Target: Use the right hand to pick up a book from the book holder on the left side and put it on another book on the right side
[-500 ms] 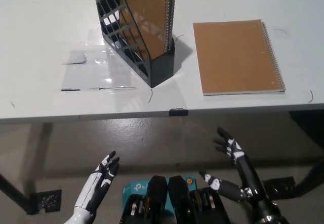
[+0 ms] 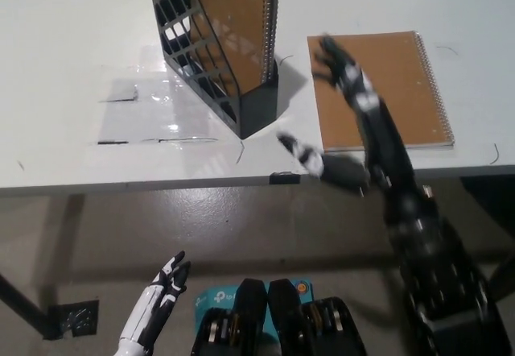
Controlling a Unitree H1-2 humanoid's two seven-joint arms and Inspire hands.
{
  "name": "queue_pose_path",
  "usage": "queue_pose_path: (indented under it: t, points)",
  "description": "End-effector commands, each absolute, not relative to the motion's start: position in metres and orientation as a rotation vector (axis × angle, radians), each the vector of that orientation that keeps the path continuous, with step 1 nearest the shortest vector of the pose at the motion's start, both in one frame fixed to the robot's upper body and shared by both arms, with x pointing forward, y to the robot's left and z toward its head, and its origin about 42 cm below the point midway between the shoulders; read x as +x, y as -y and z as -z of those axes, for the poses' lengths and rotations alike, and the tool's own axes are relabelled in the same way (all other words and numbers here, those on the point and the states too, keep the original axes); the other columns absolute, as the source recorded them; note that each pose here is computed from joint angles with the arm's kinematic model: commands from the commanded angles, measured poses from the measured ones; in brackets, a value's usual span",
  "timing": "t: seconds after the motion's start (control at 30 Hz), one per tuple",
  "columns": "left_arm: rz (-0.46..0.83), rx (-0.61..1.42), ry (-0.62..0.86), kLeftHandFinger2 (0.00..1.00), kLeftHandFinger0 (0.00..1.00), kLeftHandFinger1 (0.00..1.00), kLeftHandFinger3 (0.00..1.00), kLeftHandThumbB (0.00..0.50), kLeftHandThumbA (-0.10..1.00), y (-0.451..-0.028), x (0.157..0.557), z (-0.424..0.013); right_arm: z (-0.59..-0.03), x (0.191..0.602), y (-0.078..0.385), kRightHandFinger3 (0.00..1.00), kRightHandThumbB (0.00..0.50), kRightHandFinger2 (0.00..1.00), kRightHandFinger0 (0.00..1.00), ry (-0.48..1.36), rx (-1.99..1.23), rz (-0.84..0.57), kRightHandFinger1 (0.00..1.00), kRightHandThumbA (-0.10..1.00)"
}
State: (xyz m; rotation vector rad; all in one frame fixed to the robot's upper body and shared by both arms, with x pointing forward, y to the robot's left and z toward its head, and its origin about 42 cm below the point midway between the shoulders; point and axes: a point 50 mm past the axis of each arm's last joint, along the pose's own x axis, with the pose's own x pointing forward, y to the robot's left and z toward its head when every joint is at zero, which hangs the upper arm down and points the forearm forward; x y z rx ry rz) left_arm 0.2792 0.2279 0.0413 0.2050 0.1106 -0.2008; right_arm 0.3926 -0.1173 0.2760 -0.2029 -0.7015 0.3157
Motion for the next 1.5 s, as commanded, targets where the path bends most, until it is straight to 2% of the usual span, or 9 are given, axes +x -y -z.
queue_pose_path:
  t: [0.0,0.17,0.33,0.6,0.87,1.07,1.1,1.23,1.47]
  points:
    - [0.213,0.183,-0.047,1.00,1.00,1.00,1.00,0.153,0.89,-0.227,0.280,-0.048,-0.302,0.429,0.106,1.00,0.266,1.00,0.90,0.666,-0.180,-0.305,0.98,0.89]
    - [0.216,0.192,-0.041,1.00,1.00,1.00,1.00,0.164,0.92,-0.227,0.280,-0.049,-0.313,0.462,0.097,1.00,0.271,1.00,1.00,0.647,-0.154,-0.287,1.00,0.89]
    - [0.219,0.205,-0.037,1.00,1.00,1.00,1.00,0.159,0.94,-0.229,0.280,-0.049,-0.319,0.480,0.090,1.00,0.267,1.00,1.00,0.627,-0.178,-0.260,1.00,0.90]
    - [0.222,0.215,-0.037,1.00,1.00,1.00,1.00,0.172,0.96,-0.229,0.278,-0.049,-0.331,0.490,0.085,1.00,0.330,1.00,1.00,0.635,-0.180,-0.263,1.00,1.00]
    - [0.224,0.193,-0.050,1.00,1.00,1.00,1.00,0.176,0.94,-0.226,0.274,-0.043,-0.331,0.500,0.078,1.00,0.370,1.00,1.00,0.598,-0.162,-0.273,1.00,1.00]
    - [0.221,0.187,-0.047,1.00,0.99,1.00,1.00,0.160,0.92,-0.225,0.275,-0.045,-0.335,0.507,0.072,1.00,0.362,1.00,1.00,0.598,-0.183,-0.273,1.00,1.00]
    - [0.220,0.188,-0.046,1.00,1.00,1.00,1.00,0.151,0.92,-0.225,0.275,-0.046,-0.336,0.509,0.070,1.00,0.318,1.00,1.00,0.594,-0.186,-0.274,1.00,1.00]
    - [0.222,0.196,-0.042,1.00,1.00,1.00,1.00,0.161,0.93,-0.225,0.276,-0.047,-0.343,0.515,0.068,1.00,0.301,1.00,1.00,0.590,-0.206,-0.270,1.00,1.00]
    - [0.223,0.198,-0.043,1.00,1.00,1.00,1.00,0.162,0.94,-0.226,0.277,-0.048,-0.352,0.523,0.067,1.00,0.304,1.00,1.00,0.574,-0.195,-0.262,1.00,1.00]
